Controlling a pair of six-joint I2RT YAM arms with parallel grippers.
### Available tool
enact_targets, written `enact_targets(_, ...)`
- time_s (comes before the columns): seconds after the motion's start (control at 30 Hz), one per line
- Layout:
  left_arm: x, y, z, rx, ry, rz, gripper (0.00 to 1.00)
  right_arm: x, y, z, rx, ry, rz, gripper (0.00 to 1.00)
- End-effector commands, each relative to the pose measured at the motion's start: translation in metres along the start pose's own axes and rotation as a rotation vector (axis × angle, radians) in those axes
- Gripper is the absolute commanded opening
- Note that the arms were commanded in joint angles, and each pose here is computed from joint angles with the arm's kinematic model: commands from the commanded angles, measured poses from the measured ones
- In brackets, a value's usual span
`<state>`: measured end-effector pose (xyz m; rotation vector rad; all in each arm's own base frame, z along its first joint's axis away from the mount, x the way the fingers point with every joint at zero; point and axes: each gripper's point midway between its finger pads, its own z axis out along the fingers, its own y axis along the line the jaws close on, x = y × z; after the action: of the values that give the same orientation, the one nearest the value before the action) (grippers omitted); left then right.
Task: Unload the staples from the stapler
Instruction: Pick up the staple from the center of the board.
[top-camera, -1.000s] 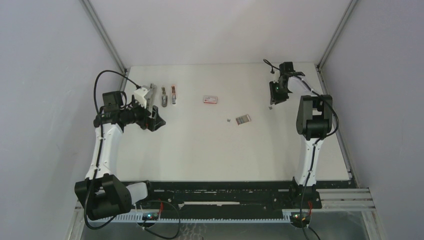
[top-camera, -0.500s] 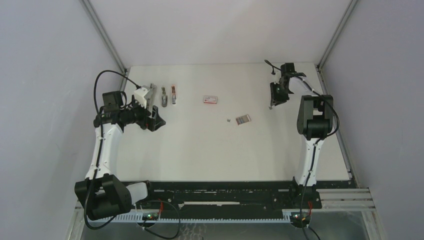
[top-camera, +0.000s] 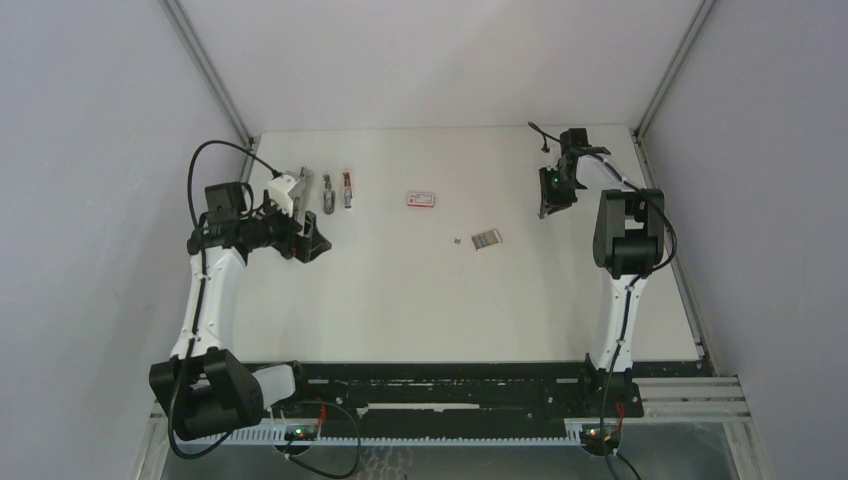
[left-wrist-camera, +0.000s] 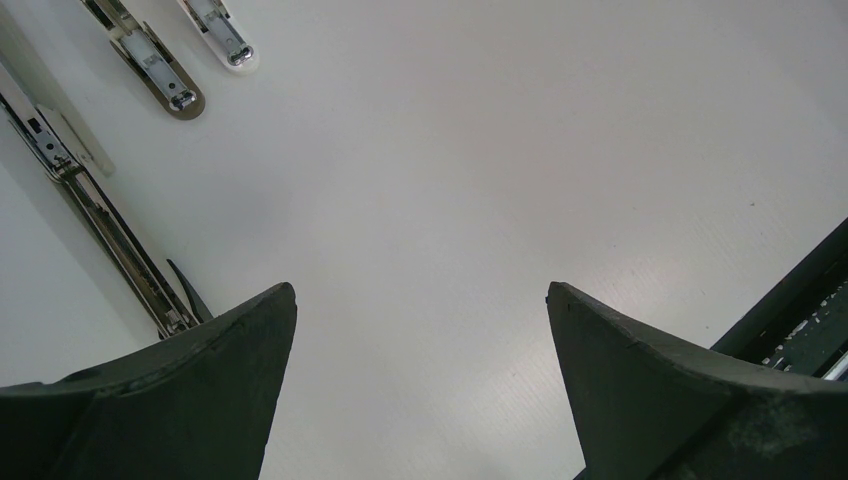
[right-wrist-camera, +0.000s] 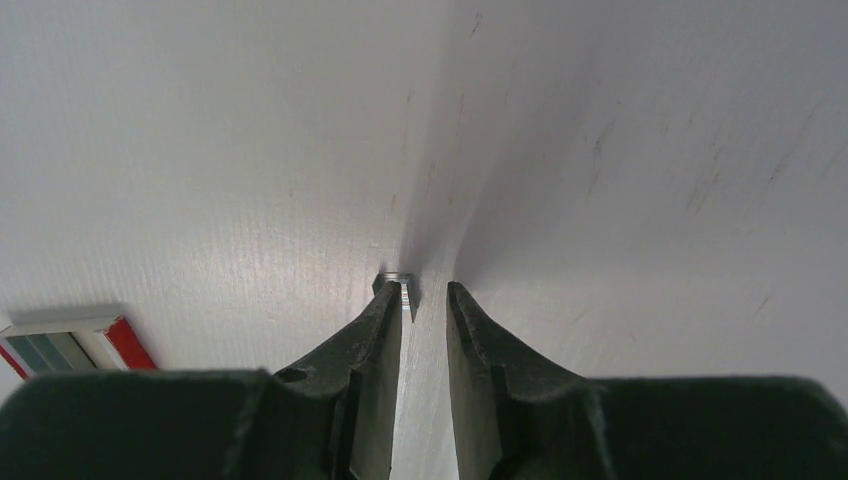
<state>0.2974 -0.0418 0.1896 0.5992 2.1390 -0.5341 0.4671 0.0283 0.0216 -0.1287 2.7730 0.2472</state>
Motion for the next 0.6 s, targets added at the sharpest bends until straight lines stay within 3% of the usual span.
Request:
enact_targets(0.0,0.0045,-0.0035,0.0013,0.017,-0.017,-0.009,1.00,-0.0016,-0.0001,0.0011,-0.009,-0.007,0.007,0.23)
enact_targets(0.33,0.0045,-0.0034,0.0016,0.018,-0.016,-0.010,1.00,0.0006,0.0001,0.0038,-0.014,0.003,0.010,0.16)
enact_targets(0.57,0.0056,-0.0034,0.0020,0.019,-0.014,-0.013,1.00,-0.0018,0.0023,0.0001,-0.015,-0.006,0.005,0.02)
